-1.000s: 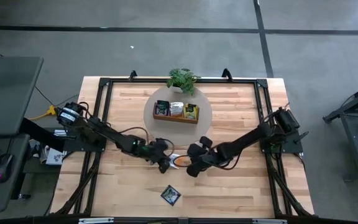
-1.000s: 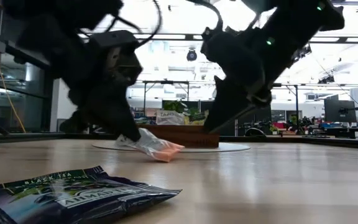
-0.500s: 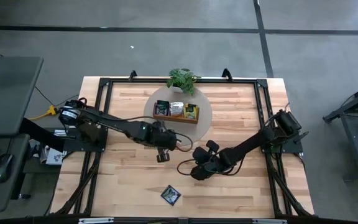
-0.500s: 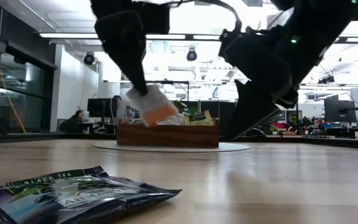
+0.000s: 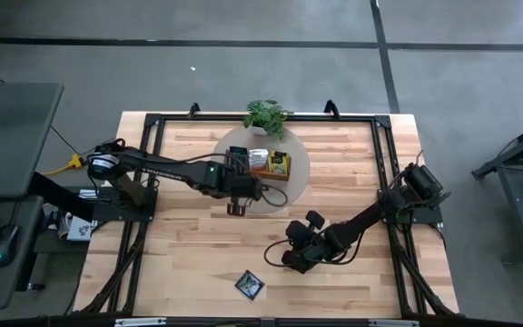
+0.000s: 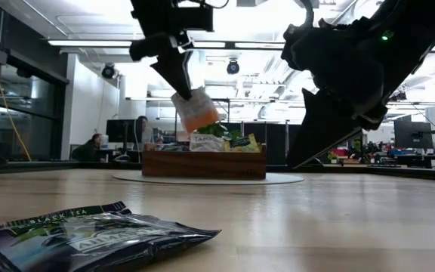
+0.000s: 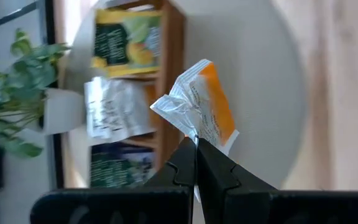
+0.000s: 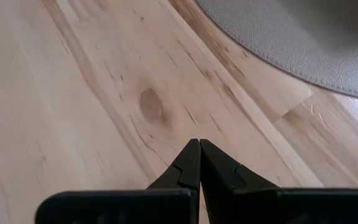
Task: Pick & Place Tea
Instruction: Put the white tea bag into the middle section of the wooden organizer
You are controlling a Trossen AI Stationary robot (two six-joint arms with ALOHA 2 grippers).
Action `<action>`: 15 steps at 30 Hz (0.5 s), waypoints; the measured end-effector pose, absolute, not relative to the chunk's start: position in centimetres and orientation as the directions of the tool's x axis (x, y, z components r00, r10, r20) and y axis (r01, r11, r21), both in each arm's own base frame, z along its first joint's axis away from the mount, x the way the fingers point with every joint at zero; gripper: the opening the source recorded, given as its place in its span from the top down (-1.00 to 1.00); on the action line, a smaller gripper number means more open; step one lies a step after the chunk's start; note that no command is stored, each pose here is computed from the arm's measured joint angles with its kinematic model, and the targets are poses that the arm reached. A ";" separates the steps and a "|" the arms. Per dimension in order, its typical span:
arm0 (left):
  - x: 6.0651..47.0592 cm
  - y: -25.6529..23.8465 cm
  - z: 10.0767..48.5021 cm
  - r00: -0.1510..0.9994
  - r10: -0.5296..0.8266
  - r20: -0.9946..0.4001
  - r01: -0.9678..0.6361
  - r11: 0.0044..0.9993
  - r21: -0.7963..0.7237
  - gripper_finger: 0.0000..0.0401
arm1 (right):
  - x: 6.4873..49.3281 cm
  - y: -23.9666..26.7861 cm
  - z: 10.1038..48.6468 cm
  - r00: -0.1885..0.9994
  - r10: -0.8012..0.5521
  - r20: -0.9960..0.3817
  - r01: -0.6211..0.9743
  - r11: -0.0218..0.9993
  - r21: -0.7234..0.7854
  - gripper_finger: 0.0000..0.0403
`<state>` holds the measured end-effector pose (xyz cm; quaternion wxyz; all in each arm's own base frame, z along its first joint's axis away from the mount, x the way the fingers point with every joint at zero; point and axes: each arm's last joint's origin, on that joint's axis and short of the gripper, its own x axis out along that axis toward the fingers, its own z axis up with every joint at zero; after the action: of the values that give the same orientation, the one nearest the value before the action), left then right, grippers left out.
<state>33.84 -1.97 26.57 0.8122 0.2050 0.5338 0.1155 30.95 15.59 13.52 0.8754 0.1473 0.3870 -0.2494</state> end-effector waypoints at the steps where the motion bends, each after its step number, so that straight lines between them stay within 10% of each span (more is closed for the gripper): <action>1: 33.9 -1.5 26.6 0.397 0.419 -0.817 0.031 0.883 0.468 1.00 | 30.9 15.6 13.5 0.576 -0.321 -0.752 0.552 0.831 0.068 1.00; 15: 34.1 4.3 26.8 0.363 0.501 -0.786 0.137 0.805 0.577 1.00 | 31.0 15.7 13.6 0.588 -0.319 -0.743 0.554 0.829 0.082 1.00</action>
<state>34.11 4.29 26.85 0.7731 0.2891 0.5521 0.1179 31.05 15.71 13.60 0.8776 0.1545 0.3798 -0.2486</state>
